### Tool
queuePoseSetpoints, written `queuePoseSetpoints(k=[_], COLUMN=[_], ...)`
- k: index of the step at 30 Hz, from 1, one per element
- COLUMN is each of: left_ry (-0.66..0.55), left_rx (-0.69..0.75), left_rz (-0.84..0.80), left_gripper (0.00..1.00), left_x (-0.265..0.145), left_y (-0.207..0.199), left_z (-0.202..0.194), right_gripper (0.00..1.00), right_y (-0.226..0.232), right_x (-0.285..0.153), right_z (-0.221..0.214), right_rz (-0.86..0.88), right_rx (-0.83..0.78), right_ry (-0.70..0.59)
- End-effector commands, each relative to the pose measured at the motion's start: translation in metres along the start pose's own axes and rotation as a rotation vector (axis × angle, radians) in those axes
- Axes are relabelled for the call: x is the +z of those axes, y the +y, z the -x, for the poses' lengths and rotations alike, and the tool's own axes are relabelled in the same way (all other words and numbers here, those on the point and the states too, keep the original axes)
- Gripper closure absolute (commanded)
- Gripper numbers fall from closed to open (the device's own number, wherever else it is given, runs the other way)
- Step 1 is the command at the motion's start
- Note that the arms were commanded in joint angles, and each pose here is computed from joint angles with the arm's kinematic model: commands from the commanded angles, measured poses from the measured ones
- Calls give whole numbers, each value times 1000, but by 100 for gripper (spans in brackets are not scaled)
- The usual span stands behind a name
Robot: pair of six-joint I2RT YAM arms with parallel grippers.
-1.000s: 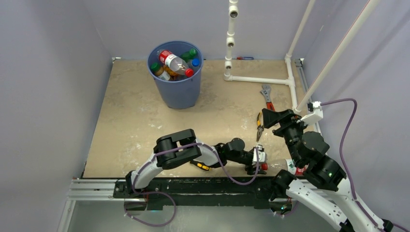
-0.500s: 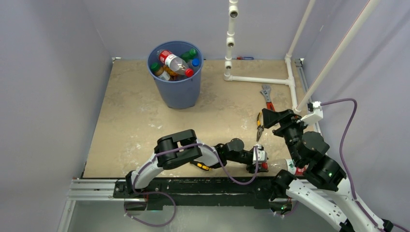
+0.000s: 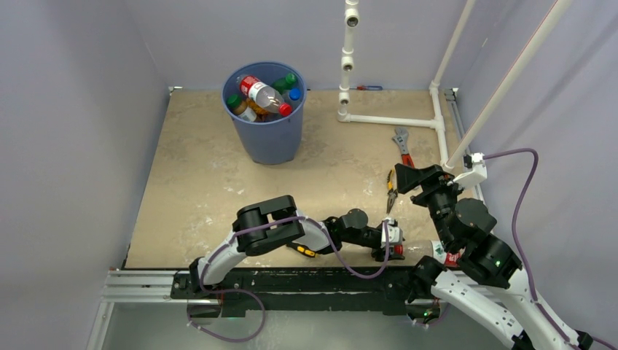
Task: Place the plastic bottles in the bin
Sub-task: Pick up the plastic bottle from the corner of the board.
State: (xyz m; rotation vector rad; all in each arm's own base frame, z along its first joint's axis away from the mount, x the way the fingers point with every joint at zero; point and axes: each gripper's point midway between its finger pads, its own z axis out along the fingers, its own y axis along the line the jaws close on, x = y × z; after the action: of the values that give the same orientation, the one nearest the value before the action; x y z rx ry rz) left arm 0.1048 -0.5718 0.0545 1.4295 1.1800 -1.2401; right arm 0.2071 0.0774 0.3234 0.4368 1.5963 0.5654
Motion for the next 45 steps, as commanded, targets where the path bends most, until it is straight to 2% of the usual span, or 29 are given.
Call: queuePoseSetpoints(k=[1, 4, 19, 23, 28, 30, 32, 38, 42, 45], left_ry=[-18, -19, 5, -3, -5, 17, 28, 245, 307, 357], left_rx=[3, 5, -9, -4, 18, 46, 109, 247, 277, 272], left_rz=[1, 2, -22, -18, 41, 81, 131, 296, 403, 480], left_gripper=[44, 43, 59, 70, 91, 96, 100, 100, 100, 100], left_x=[1, 1, 3, 3, -8, -24, -48, -133, -190, -237], left_y=[-2, -2, -7, -6, 1, 6, 13, 28, 27, 21], left_z=[5, 5, -4, 0, 12, 25, 57, 103, 142, 165], right_gripper=[19, 19, 20, 20, 19, 19, 19, 18, 18, 18], right_y=[2, 2, 1, 1, 0, 0, 4, 43, 86, 118], right_x=[-2, -2, -3, -3, -5, -9, -14, -16, -14, -15], right_z=[5, 4, 3, 3, 8, 16, 29, 51, 60, 64], right_rz=[7, 7, 4, 5, 4, -2, 10, 160, 311, 439], right_rx=[4, 4, 7, 7, 1, -3, -9, -51, -139, -264], right_ry=[-4, -4, -3, -2, -7, -18, -40, -65, -44, -22])
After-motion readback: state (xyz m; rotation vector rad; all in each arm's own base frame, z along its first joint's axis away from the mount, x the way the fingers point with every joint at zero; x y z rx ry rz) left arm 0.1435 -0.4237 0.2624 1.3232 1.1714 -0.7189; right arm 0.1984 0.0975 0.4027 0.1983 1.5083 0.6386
